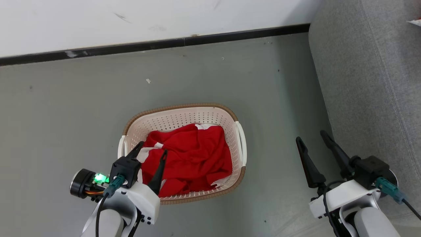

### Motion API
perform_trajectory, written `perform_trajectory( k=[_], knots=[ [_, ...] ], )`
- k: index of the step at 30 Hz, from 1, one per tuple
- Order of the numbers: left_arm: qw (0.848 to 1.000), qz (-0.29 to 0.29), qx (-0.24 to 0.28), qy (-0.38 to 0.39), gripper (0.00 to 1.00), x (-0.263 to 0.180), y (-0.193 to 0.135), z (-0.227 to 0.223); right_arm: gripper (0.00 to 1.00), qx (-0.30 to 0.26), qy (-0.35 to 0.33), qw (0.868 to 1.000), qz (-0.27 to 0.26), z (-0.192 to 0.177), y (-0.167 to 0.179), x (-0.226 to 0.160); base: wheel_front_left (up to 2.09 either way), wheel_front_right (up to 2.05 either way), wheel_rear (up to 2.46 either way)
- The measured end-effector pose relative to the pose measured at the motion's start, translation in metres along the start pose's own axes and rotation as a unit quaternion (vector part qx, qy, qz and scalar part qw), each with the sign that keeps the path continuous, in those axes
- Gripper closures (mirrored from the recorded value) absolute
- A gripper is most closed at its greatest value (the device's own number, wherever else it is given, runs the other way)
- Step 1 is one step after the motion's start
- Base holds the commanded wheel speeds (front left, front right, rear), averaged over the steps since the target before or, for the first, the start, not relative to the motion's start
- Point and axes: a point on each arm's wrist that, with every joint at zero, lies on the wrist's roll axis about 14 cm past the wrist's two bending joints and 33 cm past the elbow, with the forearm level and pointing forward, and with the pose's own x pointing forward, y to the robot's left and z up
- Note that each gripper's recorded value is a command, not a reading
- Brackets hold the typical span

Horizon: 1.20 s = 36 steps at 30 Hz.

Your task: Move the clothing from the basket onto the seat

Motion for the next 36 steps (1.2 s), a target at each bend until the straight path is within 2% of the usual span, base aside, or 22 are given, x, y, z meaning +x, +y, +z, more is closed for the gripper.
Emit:
perform_trajectory(
  k=[11, 22, 36],
  knots=[
    [0.998, 0.01, 0.006, 0.064, 0.0, 0.035, 0.006, -0.031, 0.0, 0.011, 0.012, 1.0, -0.007, -0.016, -0.008, 0.022, 0.0, 0.0, 0.0],
    [0.991, 0.022, -0.014, 0.128, 0.0, 0.066, 0.009, -0.069, 0.0, 0.015, 0.029, 0.999, -0.011, -0.035, -0.015, 0.039, 0.0, 0.0, 0.0],
    [0.981, 0.005, -0.027, 0.193, 0.0, 0.096, -0.001, -0.113, 0.0, 0.012, 0.049, 0.999, -0.011, -0.06, -0.021, 0.056, 0.0, 0.0, 0.0]
  ],
)
